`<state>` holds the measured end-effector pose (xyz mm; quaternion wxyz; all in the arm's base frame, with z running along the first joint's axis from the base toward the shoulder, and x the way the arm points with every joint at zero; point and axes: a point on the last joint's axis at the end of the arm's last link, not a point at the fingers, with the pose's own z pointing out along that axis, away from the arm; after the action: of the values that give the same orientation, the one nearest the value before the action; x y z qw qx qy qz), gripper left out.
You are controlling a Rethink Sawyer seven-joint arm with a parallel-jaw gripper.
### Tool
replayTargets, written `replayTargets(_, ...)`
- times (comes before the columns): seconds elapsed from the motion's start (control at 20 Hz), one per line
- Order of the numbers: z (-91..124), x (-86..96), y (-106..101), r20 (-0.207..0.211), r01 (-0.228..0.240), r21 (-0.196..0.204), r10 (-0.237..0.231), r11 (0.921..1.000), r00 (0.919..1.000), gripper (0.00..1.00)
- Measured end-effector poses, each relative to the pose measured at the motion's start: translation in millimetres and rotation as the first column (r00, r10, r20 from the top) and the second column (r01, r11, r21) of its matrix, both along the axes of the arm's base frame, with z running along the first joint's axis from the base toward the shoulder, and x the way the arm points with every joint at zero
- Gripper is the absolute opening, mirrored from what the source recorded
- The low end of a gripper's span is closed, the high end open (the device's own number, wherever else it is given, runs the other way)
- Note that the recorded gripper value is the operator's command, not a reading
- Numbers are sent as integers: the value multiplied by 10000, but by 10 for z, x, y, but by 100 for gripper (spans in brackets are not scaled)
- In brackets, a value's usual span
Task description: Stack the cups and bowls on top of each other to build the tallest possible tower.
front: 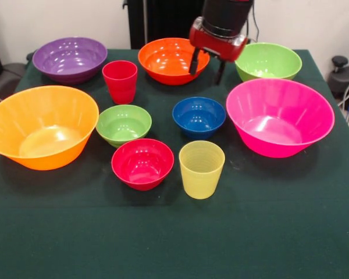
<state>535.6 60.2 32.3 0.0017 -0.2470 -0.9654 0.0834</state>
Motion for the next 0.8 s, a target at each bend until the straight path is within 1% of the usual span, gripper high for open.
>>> replayTargets(0.25,22,93,-258,136,460,22,-460,9989,9988,100)
replayTargets(0.45,75,217,-437,358,726,12,-726,9974,9967,100)
replayTargets(0.5,104,283,-489,438,793,17,-793,9968,9959,100)
replayTargets(0.65,142,368,-526,502,829,36,-829,9966,9953,100)
replayTargets(0.7,169,440,-536,560,822,56,-824,9966,9950,100)
replayTargets(0.8,186,499,-537,651,799,67,-802,9968,9947,100)
